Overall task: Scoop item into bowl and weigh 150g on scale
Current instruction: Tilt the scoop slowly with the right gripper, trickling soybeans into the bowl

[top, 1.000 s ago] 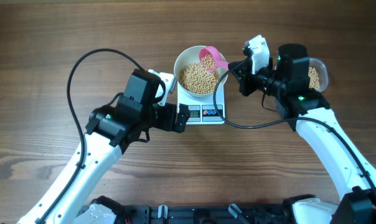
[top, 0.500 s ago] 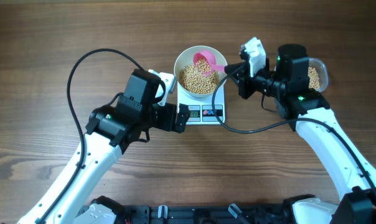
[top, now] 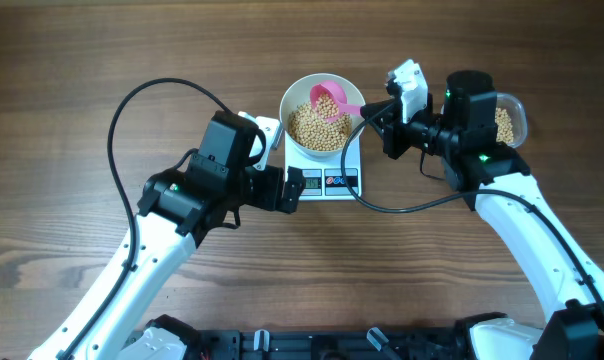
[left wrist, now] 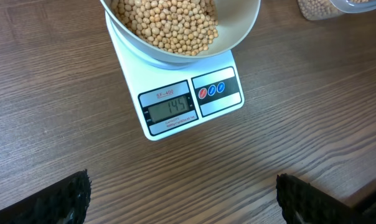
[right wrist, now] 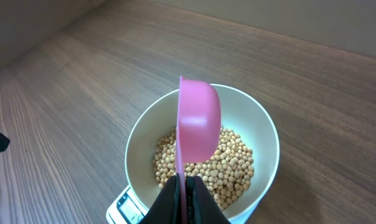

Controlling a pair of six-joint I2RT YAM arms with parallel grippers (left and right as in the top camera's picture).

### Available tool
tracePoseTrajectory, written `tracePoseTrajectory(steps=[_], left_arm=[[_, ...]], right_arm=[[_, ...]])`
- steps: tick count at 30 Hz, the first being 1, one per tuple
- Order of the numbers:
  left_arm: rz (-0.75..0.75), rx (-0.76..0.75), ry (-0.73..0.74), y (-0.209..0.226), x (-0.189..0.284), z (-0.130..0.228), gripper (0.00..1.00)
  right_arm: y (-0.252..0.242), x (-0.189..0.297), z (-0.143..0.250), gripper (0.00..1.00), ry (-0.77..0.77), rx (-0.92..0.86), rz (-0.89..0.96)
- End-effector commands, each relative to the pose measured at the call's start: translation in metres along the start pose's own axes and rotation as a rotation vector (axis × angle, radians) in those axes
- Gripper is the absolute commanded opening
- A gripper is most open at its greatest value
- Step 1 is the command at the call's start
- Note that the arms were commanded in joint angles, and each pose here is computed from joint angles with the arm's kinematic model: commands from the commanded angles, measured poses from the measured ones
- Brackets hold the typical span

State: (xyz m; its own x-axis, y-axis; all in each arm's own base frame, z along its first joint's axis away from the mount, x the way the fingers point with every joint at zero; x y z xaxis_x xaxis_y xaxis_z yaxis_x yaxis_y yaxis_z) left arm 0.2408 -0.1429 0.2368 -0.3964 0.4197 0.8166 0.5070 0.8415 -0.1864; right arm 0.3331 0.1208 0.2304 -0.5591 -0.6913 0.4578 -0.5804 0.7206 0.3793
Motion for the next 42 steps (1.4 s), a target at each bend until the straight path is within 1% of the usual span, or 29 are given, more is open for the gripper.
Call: tracePoseTrajectory(steps=[1, 4, 11, 14, 17, 18, 20, 23, 27, 30, 33, 35, 38, 39, 42], left_arm=[[0.007, -0.021, -0.012, -0.0019, 0.0027, -0.0009, 1.00], [0.007, -0.021, -0.012, -0.0019, 0.0027, -0.0009, 1.00], [0.007, -0.021, -0.012, -0.0019, 0.0027, -0.0009, 1.00], [0.007, -0.021, -0.012, -0.0019, 0.0027, -0.0009, 1.00], [0.007, -0.021, -0.012, -0.0019, 0.0027, -0.0009, 1.00], [0.007, -0.021, -0.012, -0.0019, 0.0027, -0.0009, 1.00], [0.007, -0.021, -0.012, -0.0019, 0.0027, -0.0009, 1.00], [0.007, -0.021, -0.012, -0.0019, 0.0027, -0.0009, 1.00], [0.007, -0.021, -0.012, -0.0019, 0.0027, -0.0009, 1.00], [0.007, -0.021, -0.012, -0.0019, 0.0027, -0.0009, 1.00], [0.007, -0.021, -0.012, -0.0019, 0.0027, -0.0009, 1.00], [0.007, -0.021, -0.012, -0.0019, 0.0027, -0.0009, 1.00], [0.007, -0.021, -0.012, -0.0019, 0.0027, -0.0009, 1.00], [0.007, -0.021, -0.012, -0.0019, 0.0027, -0.0009, 1.00], [0.007, -0.021, -0.012, -0.0019, 0.0027, -0.0009, 1.00]], right_arm=[[-0.0001, -0.0034, 0.0006, 0.04, 0.003, -0.055, -0.002], [0.0003, -0.0034, 0.0004, 0.04, 0.002, -0.080, -0.006], [-0.0015, -0.0034, 0.0010, 0.05, 0.005, 0.044, 0.012], [-0.0073, -0.0031, -0.0013, 0.04, -0.010, 0.013, 0.077], [0.0008, -0.0034, 0.0009, 0.04, 0.005, 0.034, -0.012], [0.0005, -0.0034, 0.0008, 0.04, 0.004, 0.049, -0.008], [-0.0054, -0.0033, -0.0015, 0.04, -0.010, 0.026, 0.058], [-0.0016, -0.0034, -0.0005, 0.04, -0.004, 0.002, 0.015], [-0.0045, -0.0033, -0.0005, 0.04, -0.005, 0.014, 0.047], [-0.0007, -0.0034, -0.0002, 0.04, -0.001, -0.002, 0.006], [-0.0048, -0.0033, -0.0009, 0.04, -0.008, -0.002, 0.051], [-0.0017, -0.0034, -0.0002, 0.04, -0.002, -0.002, 0.016], [-0.0065, -0.0031, -0.0014, 0.04, -0.011, -0.002, 0.068], [-0.0063, -0.0032, -0.0011, 0.04, -0.009, -0.004, 0.066], [0.0020, -0.0034, 0.0026, 0.04, 0.015, 0.018, -0.025]])
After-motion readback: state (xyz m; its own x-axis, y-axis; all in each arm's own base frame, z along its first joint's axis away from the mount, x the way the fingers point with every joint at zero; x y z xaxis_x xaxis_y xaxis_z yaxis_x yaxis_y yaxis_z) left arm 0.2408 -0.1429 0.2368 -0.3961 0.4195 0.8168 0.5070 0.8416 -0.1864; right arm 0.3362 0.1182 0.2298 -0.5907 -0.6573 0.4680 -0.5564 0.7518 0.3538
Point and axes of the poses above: each gripper's point midway between its finger pads, its own x axis back along the fingers, its own y axis along the line the jaws close on, z = x × y, the point moved 8 cm from there along x, back along the fingers, and after that the axes turned 11 degrees about -x, right-handed, at the moved point
